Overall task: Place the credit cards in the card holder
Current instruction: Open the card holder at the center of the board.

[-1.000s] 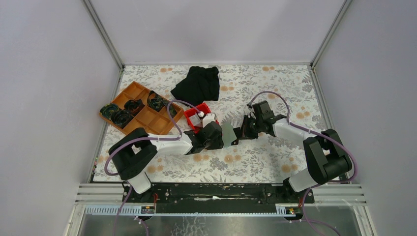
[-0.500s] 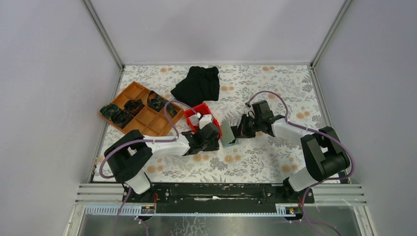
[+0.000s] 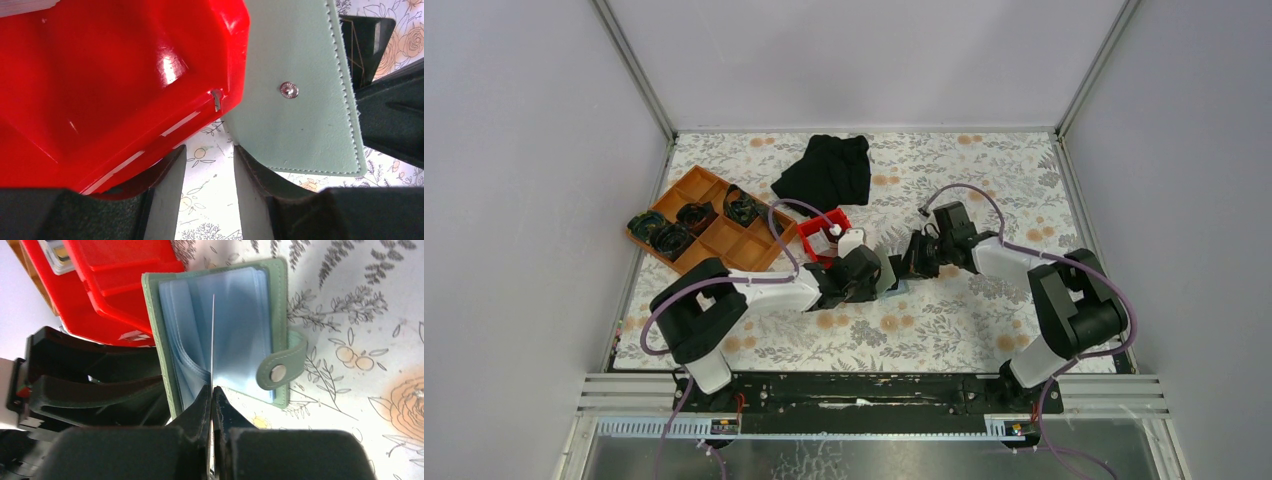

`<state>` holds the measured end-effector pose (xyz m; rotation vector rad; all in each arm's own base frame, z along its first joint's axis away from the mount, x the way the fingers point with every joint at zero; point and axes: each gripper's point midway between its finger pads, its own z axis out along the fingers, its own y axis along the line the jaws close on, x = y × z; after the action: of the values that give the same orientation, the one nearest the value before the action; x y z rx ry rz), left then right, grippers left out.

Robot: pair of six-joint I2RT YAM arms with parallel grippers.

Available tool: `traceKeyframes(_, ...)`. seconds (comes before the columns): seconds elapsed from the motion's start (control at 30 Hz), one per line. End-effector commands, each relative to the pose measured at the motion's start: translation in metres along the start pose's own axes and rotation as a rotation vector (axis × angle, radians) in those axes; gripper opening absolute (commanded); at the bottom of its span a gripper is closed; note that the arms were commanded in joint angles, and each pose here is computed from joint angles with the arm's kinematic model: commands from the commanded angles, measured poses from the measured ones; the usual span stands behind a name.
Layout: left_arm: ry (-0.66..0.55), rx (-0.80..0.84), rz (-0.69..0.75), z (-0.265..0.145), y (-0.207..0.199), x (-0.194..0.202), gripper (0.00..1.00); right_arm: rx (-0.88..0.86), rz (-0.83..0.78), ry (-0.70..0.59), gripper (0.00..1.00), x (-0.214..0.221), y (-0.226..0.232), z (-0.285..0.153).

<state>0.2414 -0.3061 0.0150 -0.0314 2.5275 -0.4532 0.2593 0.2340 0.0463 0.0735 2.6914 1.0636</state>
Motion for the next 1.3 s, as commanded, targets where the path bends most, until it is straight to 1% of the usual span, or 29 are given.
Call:
traceKeyframes(0.0, 0.126, -0.176, 0.076, 0.010, 0.052, 0.043, 0.47, -0.075, -0.042, -0.038, 0.00, -0.023, 0.027, -0.002)
traceKeyframes(0.17, 0.123, -0.190, 0.070, 0.008, 0.058, 0.046, 0.47, -0.080, -0.061, -0.035, 0.00, -0.029, 0.036, 0.002)
traceKeyframes(0.27, 0.124, -0.191, 0.066, 0.008, 0.059, 0.047, 0.47, -0.038, -0.108, -0.015, 0.00, -0.028, 0.038, 0.007)
traceKeyframes(0.5, 0.134, -0.203, 0.072, 0.012, 0.062, 0.052, 0.47, 0.149, -0.201, 0.107, 0.00, -0.005, 0.020, 0.027)
traceKeyframes(0.6, 0.130, -0.199, 0.065, 0.012, 0.063, 0.052, 0.47, 0.226, -0.229, 0.127, 0.00, -0.002, 0.010, 0.028)
traceKeyframes(0.77, 0.126, -0.185, 0.054, 0.010, 0.061, 0.052, 0.47, 0.390, -0.279, 0.138, 0.00, -0.005, -0.010, 0.026)
traceKeyframes(0.93, 0.111, -0.164, 0.046, 0.002, 0.057, 0.048, 0.46, 0.579, -0.351, 0.107, 0.00, -0.019, -0.025, 0.013)
traceKeyframes(1.27, 0.076, -0.128, 0.022, -0.019, 0.055, 0.039, 0.47, 0.775, -0.445, 0.084, 0.00, -0.032, -0.032, 0.006)
